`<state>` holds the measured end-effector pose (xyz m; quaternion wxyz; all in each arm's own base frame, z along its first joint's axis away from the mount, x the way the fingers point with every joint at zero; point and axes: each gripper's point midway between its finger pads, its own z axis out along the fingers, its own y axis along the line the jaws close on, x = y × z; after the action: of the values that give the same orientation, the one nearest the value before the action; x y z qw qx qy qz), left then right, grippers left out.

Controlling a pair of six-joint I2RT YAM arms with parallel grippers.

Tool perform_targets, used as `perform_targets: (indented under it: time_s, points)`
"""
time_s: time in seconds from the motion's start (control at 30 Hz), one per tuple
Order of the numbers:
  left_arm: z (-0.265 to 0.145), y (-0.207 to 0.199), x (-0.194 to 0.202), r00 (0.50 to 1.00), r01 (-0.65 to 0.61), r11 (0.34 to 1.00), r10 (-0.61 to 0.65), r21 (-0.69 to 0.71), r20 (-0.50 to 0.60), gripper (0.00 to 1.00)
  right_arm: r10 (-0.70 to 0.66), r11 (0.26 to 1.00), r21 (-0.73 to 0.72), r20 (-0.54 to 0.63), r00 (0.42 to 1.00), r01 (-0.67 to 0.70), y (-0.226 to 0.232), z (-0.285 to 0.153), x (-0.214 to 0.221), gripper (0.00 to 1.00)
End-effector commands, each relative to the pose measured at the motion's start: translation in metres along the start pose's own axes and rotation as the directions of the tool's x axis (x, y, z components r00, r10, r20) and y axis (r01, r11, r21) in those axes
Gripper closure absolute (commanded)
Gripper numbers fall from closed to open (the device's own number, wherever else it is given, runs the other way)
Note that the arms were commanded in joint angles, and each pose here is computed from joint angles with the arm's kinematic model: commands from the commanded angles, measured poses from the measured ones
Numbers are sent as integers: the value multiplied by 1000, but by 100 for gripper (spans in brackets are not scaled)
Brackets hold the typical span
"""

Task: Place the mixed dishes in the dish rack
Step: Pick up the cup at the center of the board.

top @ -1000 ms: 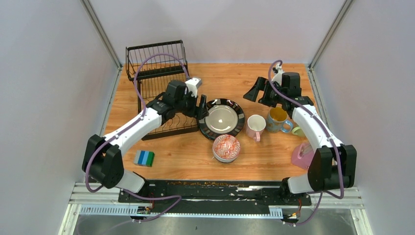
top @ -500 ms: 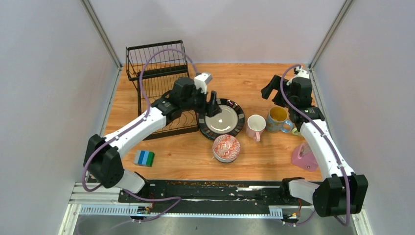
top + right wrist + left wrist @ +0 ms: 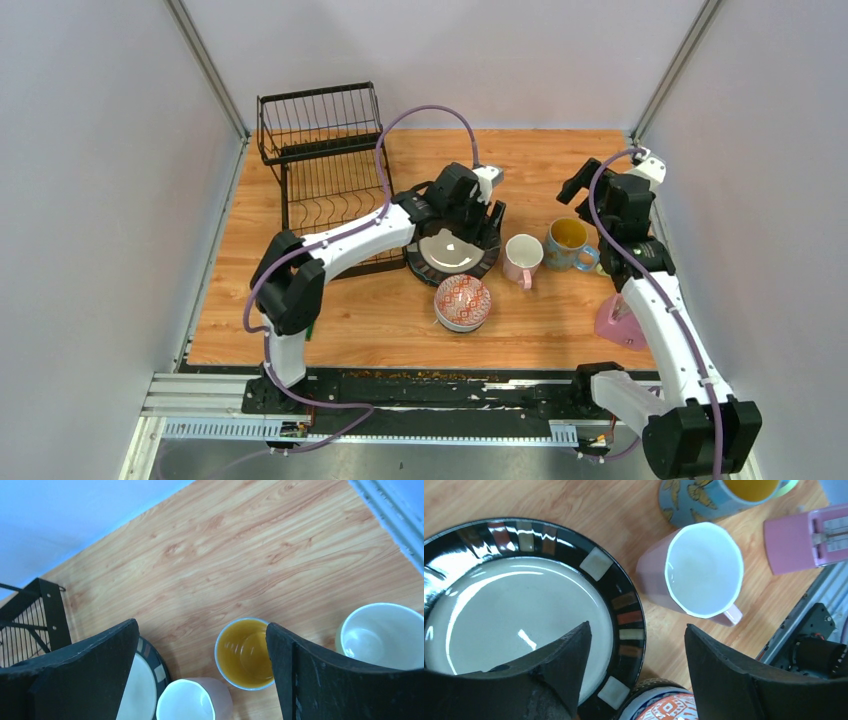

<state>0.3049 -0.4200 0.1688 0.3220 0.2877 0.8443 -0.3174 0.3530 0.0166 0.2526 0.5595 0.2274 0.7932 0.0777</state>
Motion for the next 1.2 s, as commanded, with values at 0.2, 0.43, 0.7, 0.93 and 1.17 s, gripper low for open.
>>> perform_targets:
  time_s: [0.2, 0.43, 0.7, 0.93, 1.17]
  points:
    - [29, -25, -6, 999, 29, 1000, -29, -8, -26, 28, 45, 996, 63, 148, 988, -55, -12, -10, -30, 0]
    - [49, -37, 2, 998, 23, 1000, -24, -22, -63, 32, 45, 996, 67, 172, 984, -58, -12, -9, -34, 0]
    - [60, -27, 8, 996, 24, 997, -30, -75, -81, 39, 36, 996, 74, 178, 983, -50, -14, -8, -35, 0]
    - [68, -31, 9, 995, 25, 997, -32, -77, -92, 47, 39, 996, 74, 174, 984, -52, -14, -7, -33, 0]
    - [75, -34, 13, 994, 36, 996, -44, -81, -101, 57, 29, 997, 69, 170, 985, -41, -13, -6, -32, 0]
